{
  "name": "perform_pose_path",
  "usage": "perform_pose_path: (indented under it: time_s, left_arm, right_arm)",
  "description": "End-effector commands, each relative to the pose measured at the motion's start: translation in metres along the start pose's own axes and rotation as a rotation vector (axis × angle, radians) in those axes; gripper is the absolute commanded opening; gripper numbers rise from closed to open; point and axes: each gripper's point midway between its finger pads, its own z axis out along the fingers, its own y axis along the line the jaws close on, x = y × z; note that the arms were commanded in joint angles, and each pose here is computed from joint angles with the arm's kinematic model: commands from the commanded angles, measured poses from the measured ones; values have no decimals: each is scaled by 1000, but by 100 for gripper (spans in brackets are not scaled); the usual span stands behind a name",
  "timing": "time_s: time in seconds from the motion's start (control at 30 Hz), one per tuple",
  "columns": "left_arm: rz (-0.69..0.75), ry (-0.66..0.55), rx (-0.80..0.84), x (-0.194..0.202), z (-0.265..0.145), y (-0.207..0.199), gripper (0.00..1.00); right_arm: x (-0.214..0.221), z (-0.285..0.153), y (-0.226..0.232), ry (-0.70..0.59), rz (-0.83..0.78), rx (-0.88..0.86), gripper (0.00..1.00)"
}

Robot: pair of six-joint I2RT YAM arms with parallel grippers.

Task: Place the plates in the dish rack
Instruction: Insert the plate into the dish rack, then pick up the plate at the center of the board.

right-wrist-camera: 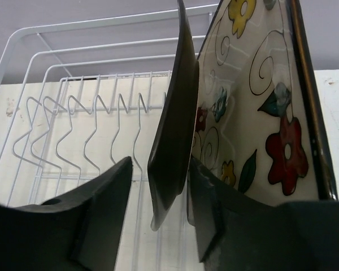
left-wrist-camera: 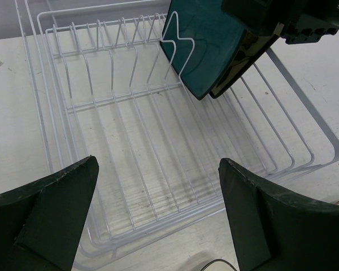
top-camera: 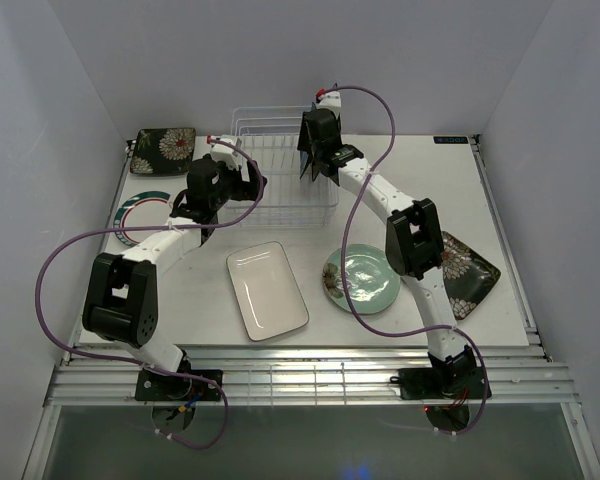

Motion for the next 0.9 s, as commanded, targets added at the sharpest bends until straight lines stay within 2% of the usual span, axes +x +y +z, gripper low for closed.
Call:
perform_pose_path:
  time_s: [0.0, 0.07, 0.1, 0.13, 0.33, 0.47, 0.57, 0.63, 0.87]
  left_arm:
    - [5, -33, 15, -19, 1, -3, 98]
    - [5, -36, 15, -21, 0, -3, 98]
    - [5, -35, 15, -20, 0, -2, 98]
    - [4, -36, 16, -21, 0, -3, 98]
    - [6, -40, 18, -22, -2, -4, 98]
    - [4, -39, 17, -22, -2, -4, 98]
    - [6, -41, 17, -22, -2, -3, 98]
    - [5, -42, 19, -23, -2, -4, 98]
    - [5, -42, 20, -23, -2, -4, 98]
  right_arm:
    - [-32, -3, 7, -81, 28, -6, 49]
    - [-30, -3, 6, -80, 24, 4, 44]
    - [-30, -5, 8, -84, 20, 4, 37]
    - [-30, -6, 9, -86, 16, 5, 35]
    - [-36, -17, 15, -145, -26, 45, 28]
    - [-47, -31, 17, -230, -88, 112, 22]
    - [-49, -36, 21, -255, -99, 121, 17]
    - [-48, -37, 20, -262, -102, 130, 10]
    - [-51, -46, 18, -312, -112, 148, 8]
